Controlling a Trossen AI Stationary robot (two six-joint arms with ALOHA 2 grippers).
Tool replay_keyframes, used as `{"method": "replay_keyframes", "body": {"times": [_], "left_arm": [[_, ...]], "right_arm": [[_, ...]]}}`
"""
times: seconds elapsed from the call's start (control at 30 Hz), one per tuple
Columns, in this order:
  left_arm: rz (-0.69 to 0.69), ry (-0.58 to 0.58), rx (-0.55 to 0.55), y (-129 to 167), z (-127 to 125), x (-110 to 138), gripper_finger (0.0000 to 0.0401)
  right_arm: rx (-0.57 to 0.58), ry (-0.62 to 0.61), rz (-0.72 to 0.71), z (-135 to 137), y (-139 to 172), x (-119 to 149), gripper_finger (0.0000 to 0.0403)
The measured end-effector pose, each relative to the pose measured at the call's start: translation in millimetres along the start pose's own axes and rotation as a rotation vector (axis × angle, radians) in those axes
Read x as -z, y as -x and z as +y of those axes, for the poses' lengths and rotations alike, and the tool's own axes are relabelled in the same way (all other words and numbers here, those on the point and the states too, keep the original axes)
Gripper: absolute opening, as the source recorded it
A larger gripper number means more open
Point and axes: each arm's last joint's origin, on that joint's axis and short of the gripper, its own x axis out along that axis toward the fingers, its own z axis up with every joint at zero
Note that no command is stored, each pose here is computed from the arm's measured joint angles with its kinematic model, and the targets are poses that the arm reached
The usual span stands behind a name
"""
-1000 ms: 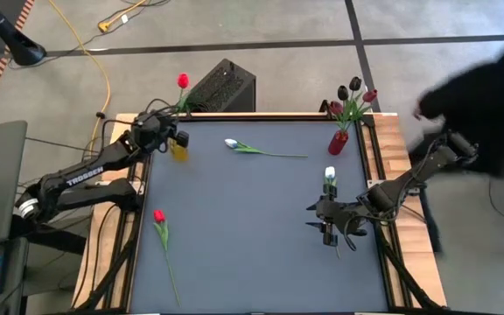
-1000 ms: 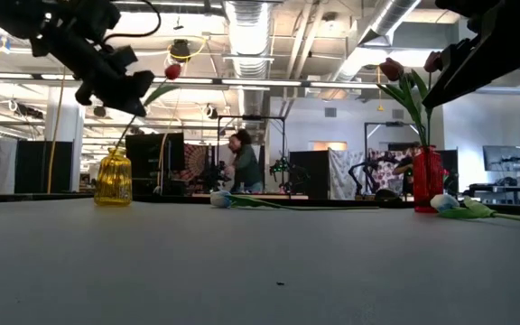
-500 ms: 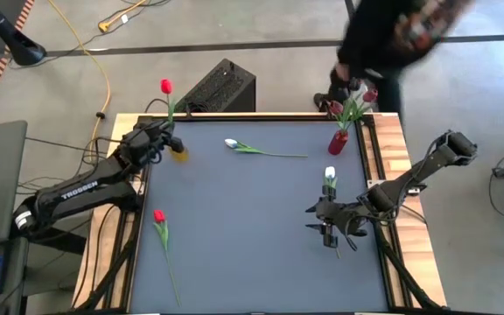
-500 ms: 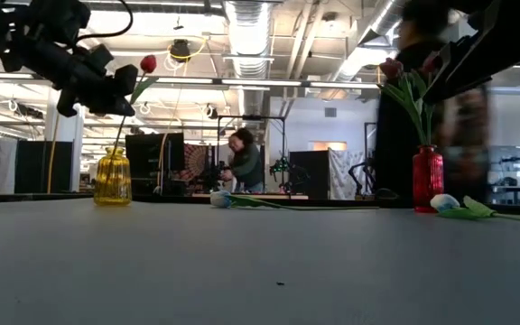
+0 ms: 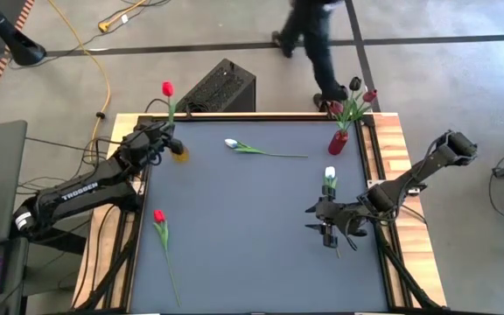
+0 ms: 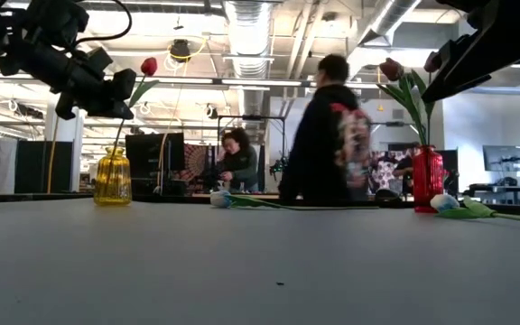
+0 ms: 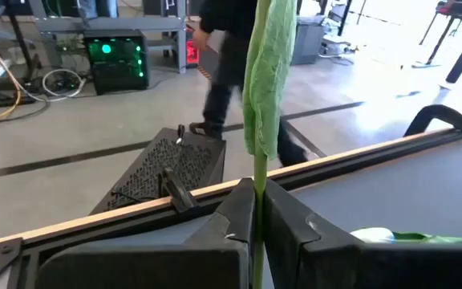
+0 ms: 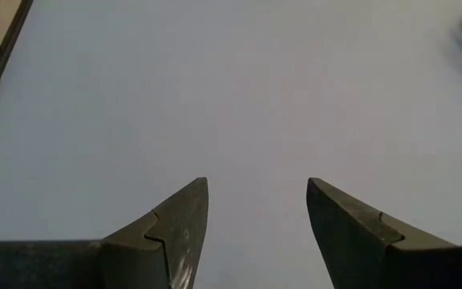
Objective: Sort flowers into vase by color
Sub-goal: Put the right red tulip into the yellow flower vase, then put the red tulip into the yellow flower vase
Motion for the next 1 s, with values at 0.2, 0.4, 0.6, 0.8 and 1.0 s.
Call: {"method": "replay_keyframes", "body": {"times": [0.2,0.4,0.6,0.8,1.0], "left_arm": [[0.025,-0.006,0.011,0,0,2,0.0048],[0.069,-0.017,0.038,0,0,6,0.0125],[0.104,0.012,0.111,1,-2,7,0.0173],[0.256,-0.032,0.069,9,-1,-4,0.0191],[0.341,-0.028,0.079,21,-1,-25,0.0193]], "right_arm": [[-0.008,0.000,0.004,0,0,0,0.0238],[-0.016,-0.001,0.007,0,0,0,0.0238],[-0.016,-0.001,0.007,0,0,0,0.0238],[-0.016,0.000,0.007,0,0,0,0.0238],[-0.018,0.003,0.003,1,0,0,0.0238]]}}
